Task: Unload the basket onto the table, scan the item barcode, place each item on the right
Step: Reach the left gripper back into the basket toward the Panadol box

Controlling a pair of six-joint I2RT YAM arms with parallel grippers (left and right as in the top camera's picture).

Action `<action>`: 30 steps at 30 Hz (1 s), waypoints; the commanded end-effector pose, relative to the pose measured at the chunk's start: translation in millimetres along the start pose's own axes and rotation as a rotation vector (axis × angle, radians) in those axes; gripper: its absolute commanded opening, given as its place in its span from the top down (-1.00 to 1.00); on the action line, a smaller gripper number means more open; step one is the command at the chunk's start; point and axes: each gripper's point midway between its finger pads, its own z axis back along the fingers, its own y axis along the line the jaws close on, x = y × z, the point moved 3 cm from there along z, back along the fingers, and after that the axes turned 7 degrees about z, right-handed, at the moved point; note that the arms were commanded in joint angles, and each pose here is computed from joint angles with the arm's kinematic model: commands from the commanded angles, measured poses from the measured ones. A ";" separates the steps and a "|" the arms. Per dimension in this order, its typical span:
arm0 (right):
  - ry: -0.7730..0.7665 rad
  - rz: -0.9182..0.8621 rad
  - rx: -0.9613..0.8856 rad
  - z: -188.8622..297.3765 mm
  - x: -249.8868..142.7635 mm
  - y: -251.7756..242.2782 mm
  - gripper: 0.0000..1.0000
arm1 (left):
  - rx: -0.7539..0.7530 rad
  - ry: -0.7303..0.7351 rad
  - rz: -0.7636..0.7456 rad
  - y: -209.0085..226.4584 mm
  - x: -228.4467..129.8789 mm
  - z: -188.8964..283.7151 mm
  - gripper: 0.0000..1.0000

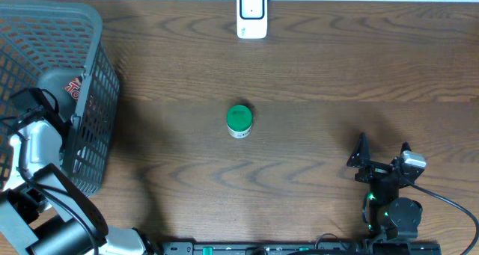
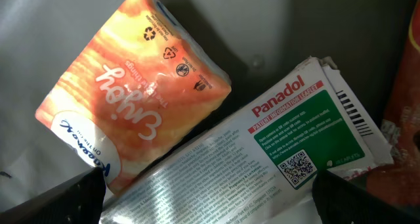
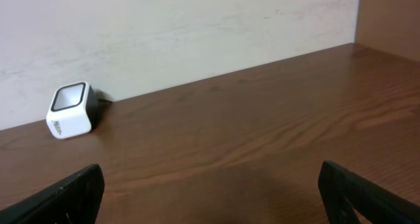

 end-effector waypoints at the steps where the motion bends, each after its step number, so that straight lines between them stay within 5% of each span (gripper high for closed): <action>1: 0.005 0.014 -0.001 0.0 -1.3 0.0 -0.99 | 0.039 0.096 -0.023 4.5 -19.0 -19.2 -0.96; 13: 0.005 0.014 -0.001 0.0 -1.3 0.0 -0.99 | -0.182 0.276 0.096 -26.3 -50.3 -11.3 -0.96; 24: 0.005 0.014 -0.001 0.0 -1.3 0.0 -0.98 | -0.170 0.322 0.099 -24.0 -59.9 -8.9 -1.00; 30: 0.005 0.014 -0.001 0.0 -1.3 0.0 -0.98 | -0.160 0.354 0.098 -22.0 -66.5 -7.0 -0.17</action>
